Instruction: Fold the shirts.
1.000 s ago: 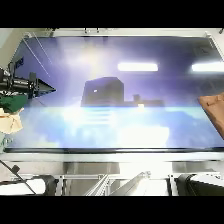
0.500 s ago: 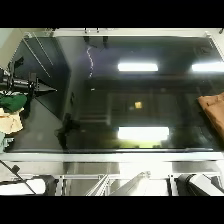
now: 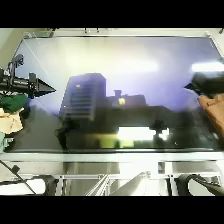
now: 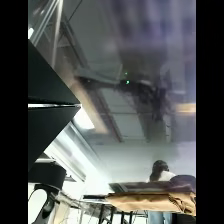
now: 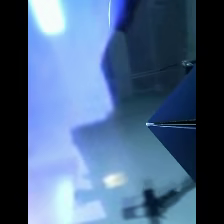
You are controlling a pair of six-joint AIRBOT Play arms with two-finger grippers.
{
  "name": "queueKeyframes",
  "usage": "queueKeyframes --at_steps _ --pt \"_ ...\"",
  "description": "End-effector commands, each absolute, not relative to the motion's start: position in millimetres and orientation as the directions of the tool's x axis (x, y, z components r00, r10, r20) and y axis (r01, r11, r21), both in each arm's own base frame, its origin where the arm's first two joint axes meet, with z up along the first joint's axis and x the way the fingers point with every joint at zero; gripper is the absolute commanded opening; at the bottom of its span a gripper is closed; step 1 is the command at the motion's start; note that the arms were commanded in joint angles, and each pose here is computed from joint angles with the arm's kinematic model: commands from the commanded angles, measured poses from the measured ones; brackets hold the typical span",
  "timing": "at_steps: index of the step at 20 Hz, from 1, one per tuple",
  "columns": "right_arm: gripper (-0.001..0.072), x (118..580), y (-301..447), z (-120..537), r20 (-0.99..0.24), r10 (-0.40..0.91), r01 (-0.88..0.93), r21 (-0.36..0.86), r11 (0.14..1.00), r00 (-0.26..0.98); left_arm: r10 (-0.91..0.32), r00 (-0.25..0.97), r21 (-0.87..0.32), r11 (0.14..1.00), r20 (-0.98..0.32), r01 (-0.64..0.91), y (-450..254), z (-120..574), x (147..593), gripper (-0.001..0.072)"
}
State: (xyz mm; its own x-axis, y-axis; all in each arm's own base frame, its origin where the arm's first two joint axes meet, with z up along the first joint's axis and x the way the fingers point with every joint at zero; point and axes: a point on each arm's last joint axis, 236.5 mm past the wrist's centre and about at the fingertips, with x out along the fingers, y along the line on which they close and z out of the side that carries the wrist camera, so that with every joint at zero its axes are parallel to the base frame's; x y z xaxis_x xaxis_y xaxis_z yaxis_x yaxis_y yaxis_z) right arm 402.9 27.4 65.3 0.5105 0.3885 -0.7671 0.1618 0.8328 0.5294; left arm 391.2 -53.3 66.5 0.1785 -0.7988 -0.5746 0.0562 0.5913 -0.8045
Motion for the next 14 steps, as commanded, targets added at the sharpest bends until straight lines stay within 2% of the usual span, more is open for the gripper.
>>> queueKeyframes --at_steps 1,3,7,14 --pt "0.002 412.0 83.8 39.5 -0.774 0.453 0.08 0.537 0.84 0.442 -0.808 0.153 -0.81 0.583 -0.569 0.061 -55.7 68.4 384.8 0.0014" --pt "0.002 410.7 90.0 32.1 -0.782 0.461 0.077 0.537 0.84 0.419 -0.803 0.166 -0.805 0.589 -0.573 0.07 -54.5 73.6 384.3 0.0014" --pt "0.002 410.7 90.0 31.6 -0.783 0.462 0.078 0.537 0.84 0.417 -0.756 0.292 -0.776 0.627 -0.585 0.069 -26.8 94.1 391.6 0.0015" --pt "0.002 411.7 89.7 32.0 -0.781 0.46 0.079 0.537 0.84 0.422 -0.761 0.284 -0.779 0.623 -0.583 0.071 -26.4 96.4 387.5 0.0015"
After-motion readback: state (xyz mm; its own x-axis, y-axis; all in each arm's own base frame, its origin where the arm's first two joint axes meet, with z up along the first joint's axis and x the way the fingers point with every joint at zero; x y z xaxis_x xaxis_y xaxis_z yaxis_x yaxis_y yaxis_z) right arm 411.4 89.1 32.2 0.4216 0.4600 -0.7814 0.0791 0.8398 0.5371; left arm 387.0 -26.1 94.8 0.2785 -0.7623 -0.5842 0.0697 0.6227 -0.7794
